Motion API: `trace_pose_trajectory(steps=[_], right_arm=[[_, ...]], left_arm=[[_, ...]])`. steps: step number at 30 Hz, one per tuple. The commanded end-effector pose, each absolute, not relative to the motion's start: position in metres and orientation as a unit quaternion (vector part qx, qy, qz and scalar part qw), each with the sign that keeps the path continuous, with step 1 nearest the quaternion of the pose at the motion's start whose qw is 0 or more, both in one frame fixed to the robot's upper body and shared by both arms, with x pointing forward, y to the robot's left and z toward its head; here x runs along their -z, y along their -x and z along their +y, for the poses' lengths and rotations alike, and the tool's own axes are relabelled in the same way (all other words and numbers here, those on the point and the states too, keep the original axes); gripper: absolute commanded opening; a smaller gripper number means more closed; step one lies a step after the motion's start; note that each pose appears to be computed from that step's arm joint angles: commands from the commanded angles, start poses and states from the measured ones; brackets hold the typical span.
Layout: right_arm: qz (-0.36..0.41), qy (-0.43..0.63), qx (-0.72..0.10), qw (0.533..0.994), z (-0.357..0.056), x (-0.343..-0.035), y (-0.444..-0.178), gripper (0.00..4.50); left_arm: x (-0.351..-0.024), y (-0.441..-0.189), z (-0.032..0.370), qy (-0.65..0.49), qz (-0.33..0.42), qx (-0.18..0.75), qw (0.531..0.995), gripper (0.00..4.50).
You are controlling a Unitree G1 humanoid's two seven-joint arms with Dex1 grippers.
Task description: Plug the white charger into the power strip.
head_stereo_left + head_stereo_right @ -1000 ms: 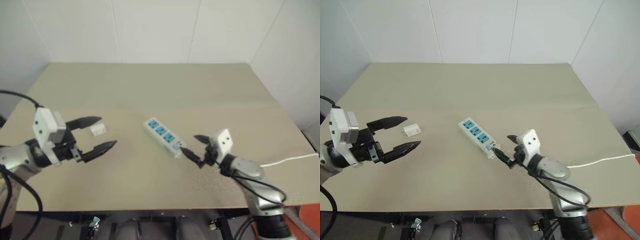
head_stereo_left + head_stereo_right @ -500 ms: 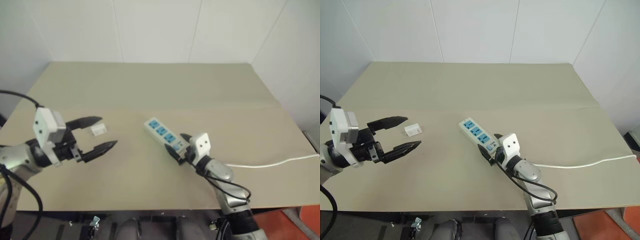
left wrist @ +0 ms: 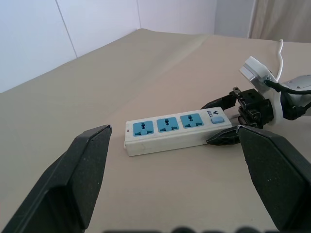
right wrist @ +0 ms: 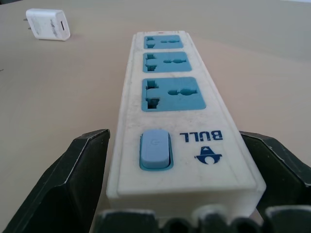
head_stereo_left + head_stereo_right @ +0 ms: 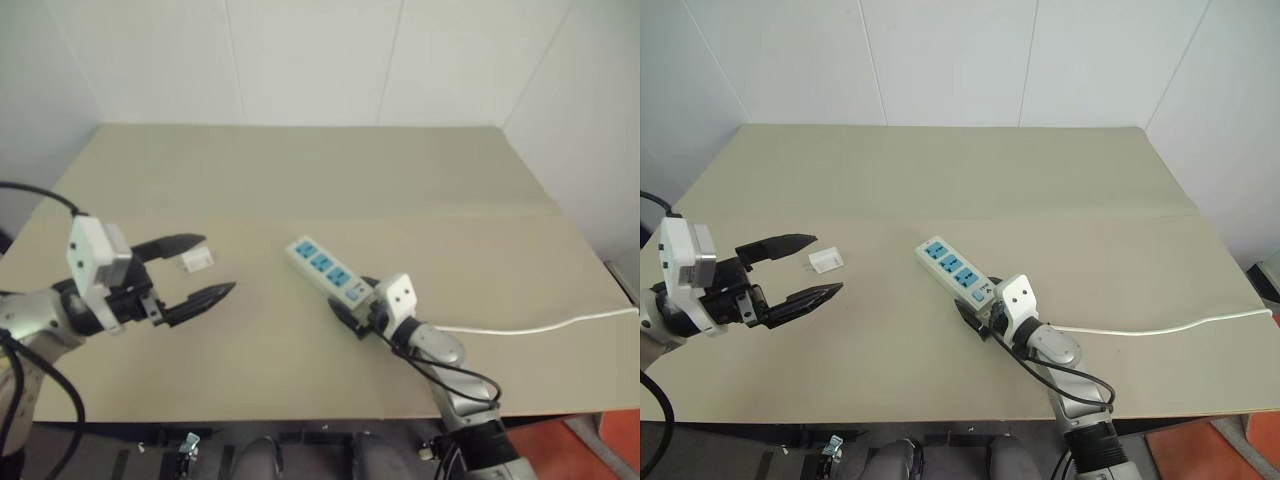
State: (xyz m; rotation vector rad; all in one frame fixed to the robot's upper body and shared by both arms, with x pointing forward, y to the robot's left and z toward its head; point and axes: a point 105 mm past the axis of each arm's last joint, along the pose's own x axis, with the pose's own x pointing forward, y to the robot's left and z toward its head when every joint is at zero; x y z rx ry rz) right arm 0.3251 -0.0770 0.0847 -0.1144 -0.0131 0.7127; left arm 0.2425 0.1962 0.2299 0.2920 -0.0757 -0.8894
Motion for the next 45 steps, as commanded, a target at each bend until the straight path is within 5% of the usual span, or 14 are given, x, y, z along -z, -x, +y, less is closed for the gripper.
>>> trace_pose_trajectory(steps=[1,17,22,31,45], right_arm=[[-0.015,0.048,-0.351,0.935,-0.074,-0.092,-0.326,4.49],[0.029,0.045,-0.38,0.924,-0.06,-0.068,-0.334,4.49],[0.033,0.054,-0.388,0.92,-0.059,-0.063,-0.335,3.45],[-0.018,0.041,-0.393,0.918,-0.066,-0.083,-0.343,3.43],[-0.051,0.122,-0.585,0.8,-0.084,-0.11,-0.315,3.43]], left_arm=[[-0.238,-0.237,0.193,-0.152,-0.058,0.433,0.886,4.5],[-0.239,-0.237,0.193,-0.155,-0.058,0.434,0.886,4.5],[-0.24,-0.237,0.194,-0.157,-0.058,0.434,0.885,4.5],[-0.241,-0.237,0.194,-0.158,-0.058,0.436,0.884,4.5],[-0.242,-0.24,0.199,-0.162,-0.052,0.441,0.881,4.5]])
